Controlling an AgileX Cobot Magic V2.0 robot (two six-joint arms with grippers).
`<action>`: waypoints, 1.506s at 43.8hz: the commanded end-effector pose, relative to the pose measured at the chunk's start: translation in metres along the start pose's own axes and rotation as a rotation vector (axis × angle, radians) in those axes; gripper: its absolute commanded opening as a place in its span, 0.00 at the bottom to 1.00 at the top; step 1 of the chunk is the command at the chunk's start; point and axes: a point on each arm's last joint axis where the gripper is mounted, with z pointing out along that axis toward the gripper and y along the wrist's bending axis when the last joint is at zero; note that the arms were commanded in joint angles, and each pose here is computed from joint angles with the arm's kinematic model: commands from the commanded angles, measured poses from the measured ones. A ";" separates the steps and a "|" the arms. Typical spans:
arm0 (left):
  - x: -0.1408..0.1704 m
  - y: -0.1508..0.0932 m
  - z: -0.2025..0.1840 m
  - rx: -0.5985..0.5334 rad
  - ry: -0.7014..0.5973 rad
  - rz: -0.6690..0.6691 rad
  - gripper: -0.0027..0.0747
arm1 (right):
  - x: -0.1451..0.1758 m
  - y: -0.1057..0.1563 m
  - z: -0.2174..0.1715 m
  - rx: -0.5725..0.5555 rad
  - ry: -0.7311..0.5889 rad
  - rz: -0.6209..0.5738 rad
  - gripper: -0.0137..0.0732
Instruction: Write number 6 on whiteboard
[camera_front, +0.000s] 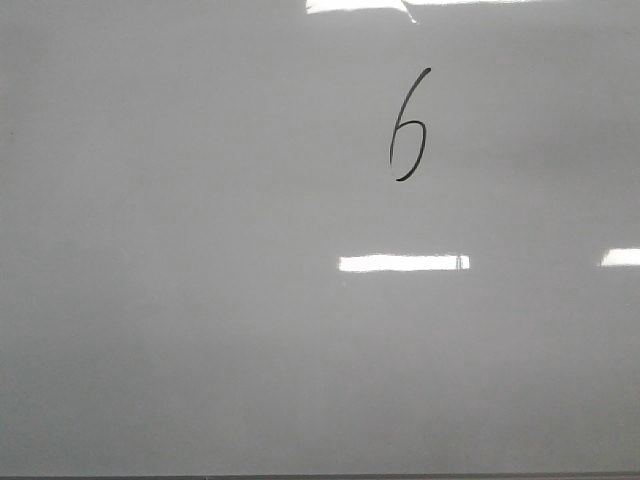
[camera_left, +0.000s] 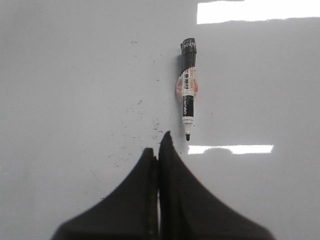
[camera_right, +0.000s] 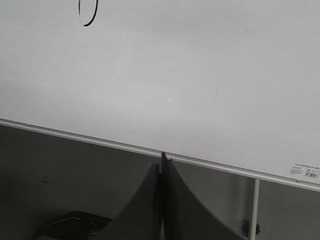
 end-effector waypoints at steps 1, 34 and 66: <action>-0.008 0.000 -0.002 -0.003 -0.100 -0.023 0.01 | -0.011 0.000 -0.008 0.008 -0.085 -0.006 0.08; -0.008 0.000 -0.001 -0.004 -0.097 -0.023 0.01 | 0.102 -0.026 0.028 0.231 -0.757 0.080 0.08; -0.008 0.000 -0.001 -0.004 -0.097 -0.023 0.01 | 0.154 -0.034 0.083 0.235 -0.873 0.068 0.08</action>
